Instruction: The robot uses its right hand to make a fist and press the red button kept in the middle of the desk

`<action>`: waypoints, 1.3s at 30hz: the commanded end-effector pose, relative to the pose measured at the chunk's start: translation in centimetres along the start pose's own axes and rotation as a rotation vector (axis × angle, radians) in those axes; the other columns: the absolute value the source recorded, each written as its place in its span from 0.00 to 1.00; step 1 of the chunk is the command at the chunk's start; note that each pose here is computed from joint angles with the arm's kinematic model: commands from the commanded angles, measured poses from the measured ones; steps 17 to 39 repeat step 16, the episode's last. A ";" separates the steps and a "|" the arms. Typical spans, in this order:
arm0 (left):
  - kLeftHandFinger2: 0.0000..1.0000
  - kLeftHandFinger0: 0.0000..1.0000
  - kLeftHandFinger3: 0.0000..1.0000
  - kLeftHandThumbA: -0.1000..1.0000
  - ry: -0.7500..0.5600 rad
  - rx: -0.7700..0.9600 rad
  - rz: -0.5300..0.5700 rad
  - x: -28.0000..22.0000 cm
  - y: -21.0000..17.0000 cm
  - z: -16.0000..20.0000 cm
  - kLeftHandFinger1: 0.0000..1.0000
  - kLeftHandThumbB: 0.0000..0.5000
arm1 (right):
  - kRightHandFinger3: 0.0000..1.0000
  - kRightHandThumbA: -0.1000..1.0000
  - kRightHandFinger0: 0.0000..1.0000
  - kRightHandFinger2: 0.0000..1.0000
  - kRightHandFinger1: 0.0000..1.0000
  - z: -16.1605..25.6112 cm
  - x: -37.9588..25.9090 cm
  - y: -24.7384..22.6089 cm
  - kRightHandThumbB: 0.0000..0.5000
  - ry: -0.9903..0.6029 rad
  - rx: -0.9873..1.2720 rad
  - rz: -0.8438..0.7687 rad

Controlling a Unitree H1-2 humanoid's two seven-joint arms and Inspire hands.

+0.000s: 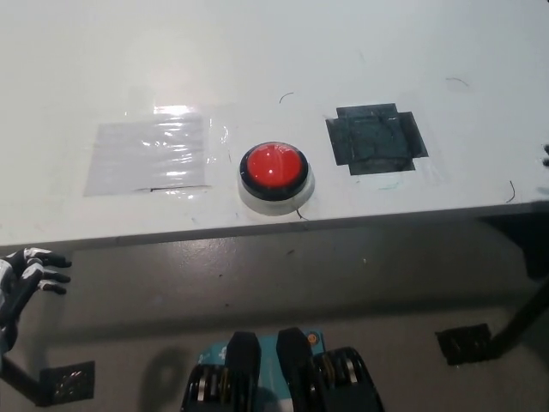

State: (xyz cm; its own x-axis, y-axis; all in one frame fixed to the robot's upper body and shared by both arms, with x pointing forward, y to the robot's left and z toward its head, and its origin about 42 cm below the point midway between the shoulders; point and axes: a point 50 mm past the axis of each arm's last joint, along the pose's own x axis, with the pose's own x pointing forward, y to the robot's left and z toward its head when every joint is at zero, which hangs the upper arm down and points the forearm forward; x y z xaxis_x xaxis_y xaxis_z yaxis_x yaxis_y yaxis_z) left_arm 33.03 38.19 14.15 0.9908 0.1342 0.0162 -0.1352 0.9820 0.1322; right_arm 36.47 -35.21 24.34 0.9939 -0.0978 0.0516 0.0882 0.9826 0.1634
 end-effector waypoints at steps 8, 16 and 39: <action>0.50 0.44 0.48 0.62 -0.054 0.011 0.016 0.2 1.0 1.1 0.44 0.04 | 0.79 0.71 0.50 0.63 0.55 -0.7 -1.8 -3.0 0.20 0.002 0.030 -0.121; 0.56 0.51 0.51 0.62 -0.052 -0.005 0.017 -0.1 0.9 0.8 0.50 0.00 | 0.80 0.74 0.54 0.65 0.56 -0.8 -1.8 -3.2 0.15 0.009 0.013 -0.122; 0.56 0.51 0.51 0.62 -0.052 -0.005 0.017 -0.1 0.9 0.8 0.50 0.00 | 0.80 0.74 0.54 0.65 0.56 -0.8 -1.8 -3.2 0.15 0.009 0.013 -0.122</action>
